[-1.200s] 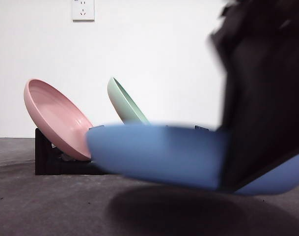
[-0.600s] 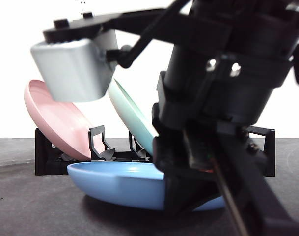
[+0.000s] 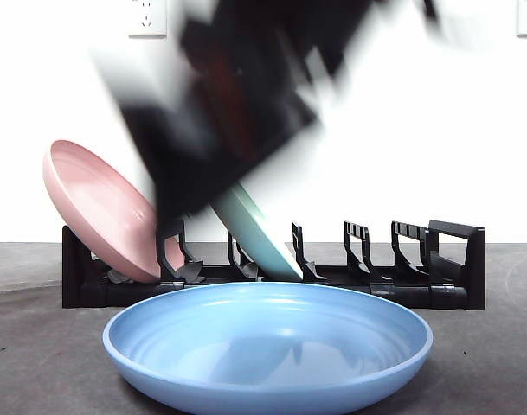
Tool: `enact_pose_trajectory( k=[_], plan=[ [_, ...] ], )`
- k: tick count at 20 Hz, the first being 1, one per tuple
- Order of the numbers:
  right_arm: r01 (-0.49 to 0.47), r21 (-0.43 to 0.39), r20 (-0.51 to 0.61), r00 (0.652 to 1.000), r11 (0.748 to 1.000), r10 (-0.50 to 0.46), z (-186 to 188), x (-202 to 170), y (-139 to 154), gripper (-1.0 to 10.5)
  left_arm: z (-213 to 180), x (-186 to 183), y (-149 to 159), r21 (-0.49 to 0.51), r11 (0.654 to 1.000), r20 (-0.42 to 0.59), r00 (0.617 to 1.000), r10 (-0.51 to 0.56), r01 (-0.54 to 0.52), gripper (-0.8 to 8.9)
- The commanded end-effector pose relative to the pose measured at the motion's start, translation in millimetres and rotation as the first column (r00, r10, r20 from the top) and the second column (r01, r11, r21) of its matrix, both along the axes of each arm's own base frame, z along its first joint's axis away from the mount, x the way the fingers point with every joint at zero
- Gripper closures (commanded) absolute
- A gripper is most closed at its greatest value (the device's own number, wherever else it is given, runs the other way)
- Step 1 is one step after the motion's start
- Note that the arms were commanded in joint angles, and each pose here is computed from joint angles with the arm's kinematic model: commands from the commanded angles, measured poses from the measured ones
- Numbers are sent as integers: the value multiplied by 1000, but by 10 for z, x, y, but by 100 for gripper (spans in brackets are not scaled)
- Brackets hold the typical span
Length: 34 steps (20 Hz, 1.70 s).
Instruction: Place the plate
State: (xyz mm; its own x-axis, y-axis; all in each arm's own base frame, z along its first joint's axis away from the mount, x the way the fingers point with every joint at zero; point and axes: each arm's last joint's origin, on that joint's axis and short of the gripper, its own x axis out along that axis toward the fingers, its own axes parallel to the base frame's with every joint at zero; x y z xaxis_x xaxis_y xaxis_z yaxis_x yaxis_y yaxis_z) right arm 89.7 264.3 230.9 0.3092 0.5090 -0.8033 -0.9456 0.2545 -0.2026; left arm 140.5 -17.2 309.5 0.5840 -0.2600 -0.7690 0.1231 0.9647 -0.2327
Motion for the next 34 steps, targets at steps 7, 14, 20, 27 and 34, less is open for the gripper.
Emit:
enact_pose_trajectory(
  k=[7,14,20,27,34],
  plan=[
    [440,429,-346,887,789,-306,879,280,-707,657,-7,288,-87,-45,999,-63,998,19,-22,470],
    [580,352,-314,813,735,-491,887,404,-1056,657,148,1007,-230,-53,998,-46,999,16,-18,470],
    [597,331,-309,800,730,-514,871,415,-1083,657,180,1634,-343,6,999,-61,997,35,-35,471],
    [603,331,-301,797,726,-524,871,418,-1086,657,-40,1895,-396,20,999,-133,991,33,-31,546],
    [606,315,-303,793,730,-528,859,411,-1094,657,-9,1877,-393,18,999,-125,992,34,-32,771]
  ],
)
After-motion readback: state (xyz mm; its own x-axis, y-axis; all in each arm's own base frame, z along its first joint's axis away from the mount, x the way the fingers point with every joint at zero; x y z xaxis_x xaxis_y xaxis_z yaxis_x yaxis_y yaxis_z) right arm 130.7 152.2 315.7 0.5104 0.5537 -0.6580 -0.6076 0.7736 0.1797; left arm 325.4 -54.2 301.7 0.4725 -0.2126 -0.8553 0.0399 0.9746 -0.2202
